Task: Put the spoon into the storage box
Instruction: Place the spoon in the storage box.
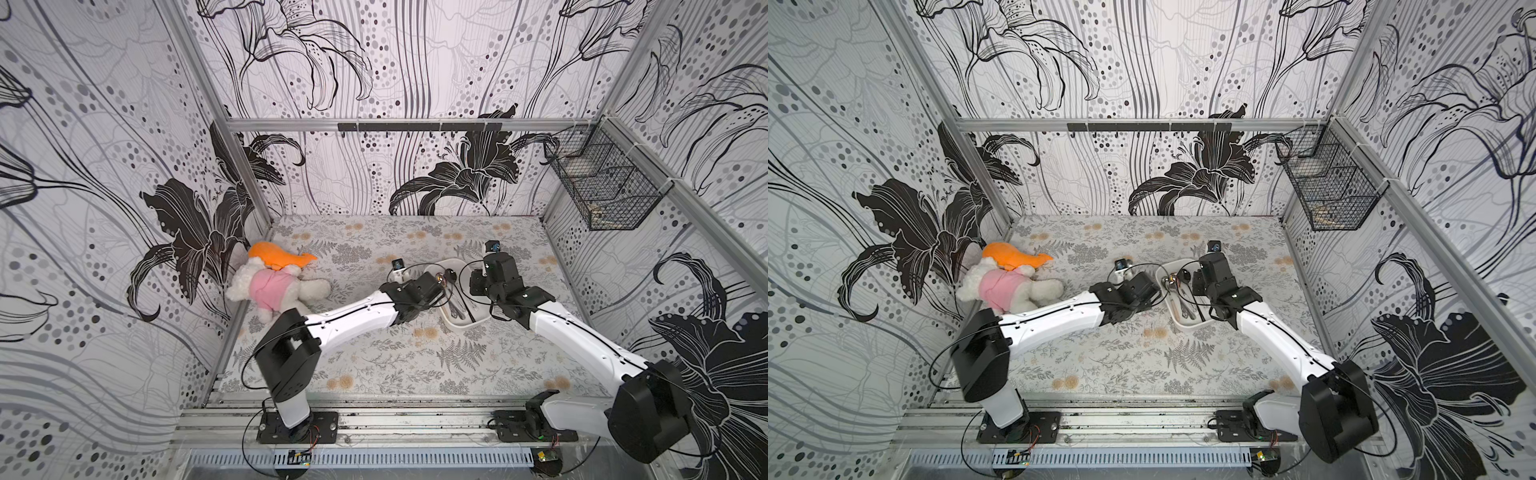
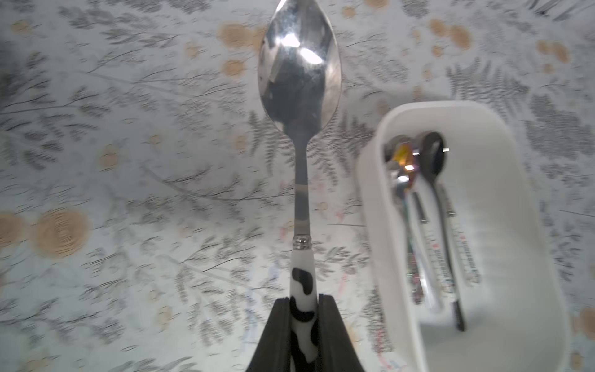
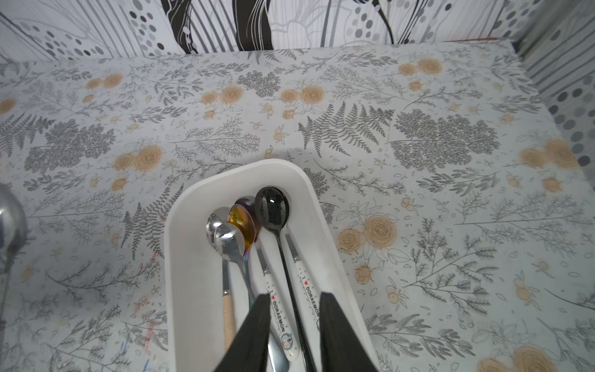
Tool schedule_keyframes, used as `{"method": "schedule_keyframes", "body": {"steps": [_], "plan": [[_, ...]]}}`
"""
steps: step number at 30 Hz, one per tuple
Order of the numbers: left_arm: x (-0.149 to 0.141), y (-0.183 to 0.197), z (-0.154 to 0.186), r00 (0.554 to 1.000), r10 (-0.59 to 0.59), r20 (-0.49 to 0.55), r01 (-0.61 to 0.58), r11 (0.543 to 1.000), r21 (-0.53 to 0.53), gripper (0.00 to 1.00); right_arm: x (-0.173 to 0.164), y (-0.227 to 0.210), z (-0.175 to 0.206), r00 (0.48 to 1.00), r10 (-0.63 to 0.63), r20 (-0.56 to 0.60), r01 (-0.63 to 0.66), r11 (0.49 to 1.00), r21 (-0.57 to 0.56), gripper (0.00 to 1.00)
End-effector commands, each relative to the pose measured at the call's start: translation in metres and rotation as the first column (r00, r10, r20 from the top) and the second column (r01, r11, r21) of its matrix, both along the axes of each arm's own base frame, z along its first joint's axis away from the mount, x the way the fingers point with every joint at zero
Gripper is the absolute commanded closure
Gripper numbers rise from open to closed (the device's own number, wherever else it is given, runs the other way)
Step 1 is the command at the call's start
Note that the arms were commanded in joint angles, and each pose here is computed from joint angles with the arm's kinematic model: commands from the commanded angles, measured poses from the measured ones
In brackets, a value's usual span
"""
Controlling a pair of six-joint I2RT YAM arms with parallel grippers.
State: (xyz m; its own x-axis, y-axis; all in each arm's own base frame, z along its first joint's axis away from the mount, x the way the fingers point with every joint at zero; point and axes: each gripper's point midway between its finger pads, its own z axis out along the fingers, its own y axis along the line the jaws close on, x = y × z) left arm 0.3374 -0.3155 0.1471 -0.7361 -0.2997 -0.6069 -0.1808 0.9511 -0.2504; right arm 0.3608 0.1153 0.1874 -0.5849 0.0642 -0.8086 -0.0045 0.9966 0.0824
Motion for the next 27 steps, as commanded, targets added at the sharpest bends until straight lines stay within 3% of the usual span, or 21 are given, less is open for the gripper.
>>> {"method": "schedule_keyframes", "body": {"steps": [1, 5, 8, 19, 27], "plan": [[0.006, -0.036, 0.008, 0.999, -0.042, -0.001, 0.042, 0.998, 0.053, 1.00, 0.001, -0.024, 0.010, 0.988, -0.136, 0.070, 0.136, 0.991, -0.001, 0.70], [0.015, -0.086, 0.002, 0.994, -0.107, -0.036, 0.106, 0.994, -0.015, 1.00, -0.003, -0.037, 0.008, 0.977, -0.197, 0.079, 0.198, 0.980, 0.002, 0.70], [0.021, -0.098, -0.008, 0.995, -0.091, -0.047, 0.089, 0.995, -0.042, 1.00, -0.006, -0.049, 0.010, 0.963, -0.254, 0.089, 0.255, 0.967, -0.007, 0.70], [0.033, -0.113, -0.042, 0.994, -0.043, -0.104, 0.032, 0.993, -0.114, 1.00, -0.013, -0.076, 0.005, 0.916, -0.392, 0.088, 0.395, 0.918, -0.028, 0.70], [0.045, -0.117, -0.060, 0.992, -0.024, -0.122, 0.003, 0.986, -0.167, 1.00, -0.012, -0.078, 0.001, 0.911, -0.406, 0.077, 0.409, 0.912, -0.030, 0.70]]}}
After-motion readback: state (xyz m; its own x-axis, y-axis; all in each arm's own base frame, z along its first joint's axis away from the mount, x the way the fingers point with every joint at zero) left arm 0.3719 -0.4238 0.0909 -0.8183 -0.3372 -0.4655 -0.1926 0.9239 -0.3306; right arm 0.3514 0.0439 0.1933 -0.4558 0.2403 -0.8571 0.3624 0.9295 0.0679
